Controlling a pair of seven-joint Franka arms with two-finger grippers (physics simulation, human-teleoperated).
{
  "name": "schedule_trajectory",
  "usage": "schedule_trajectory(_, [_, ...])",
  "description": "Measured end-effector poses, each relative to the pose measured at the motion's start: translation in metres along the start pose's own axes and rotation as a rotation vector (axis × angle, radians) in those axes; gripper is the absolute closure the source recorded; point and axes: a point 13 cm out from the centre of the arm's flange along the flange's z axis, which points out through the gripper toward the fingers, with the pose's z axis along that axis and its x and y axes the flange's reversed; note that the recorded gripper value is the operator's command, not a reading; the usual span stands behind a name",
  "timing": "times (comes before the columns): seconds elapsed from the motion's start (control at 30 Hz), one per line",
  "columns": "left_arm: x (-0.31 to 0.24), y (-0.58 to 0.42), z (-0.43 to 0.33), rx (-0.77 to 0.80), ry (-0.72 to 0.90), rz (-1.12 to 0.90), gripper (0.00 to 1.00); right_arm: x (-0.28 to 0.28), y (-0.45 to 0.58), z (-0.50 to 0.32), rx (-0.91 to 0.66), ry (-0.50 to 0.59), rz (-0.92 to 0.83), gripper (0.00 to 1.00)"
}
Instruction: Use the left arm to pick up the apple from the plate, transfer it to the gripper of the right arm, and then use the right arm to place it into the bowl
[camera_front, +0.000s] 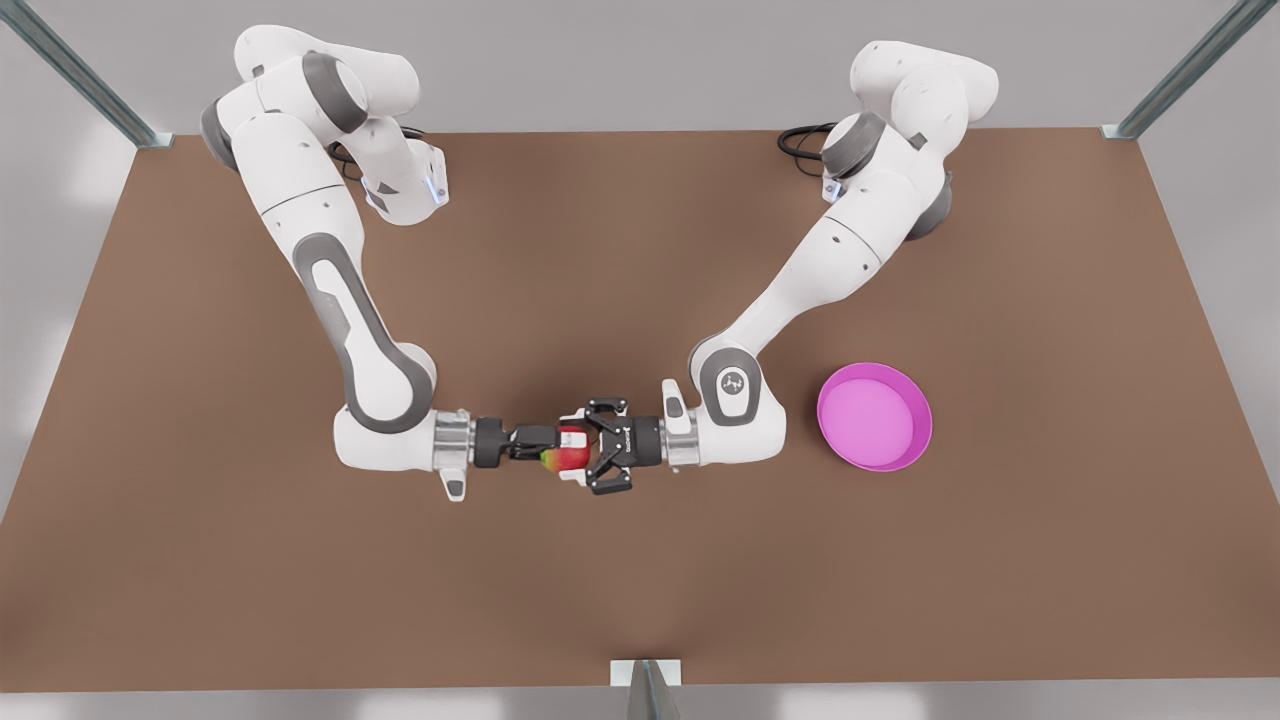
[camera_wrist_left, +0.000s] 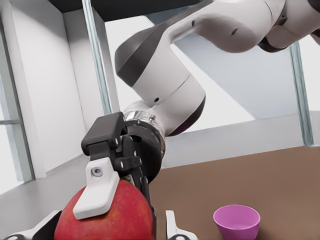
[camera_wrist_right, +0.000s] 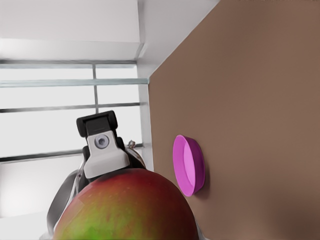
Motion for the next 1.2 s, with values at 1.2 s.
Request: schedule_trajectory(1.2, [-0.122, 0.027, -0.611, -0.397, 1.519, -0.774, 0.0, 0.151, -0.206, -0.314, 0.838, 0.434, -0.12, 0.4])
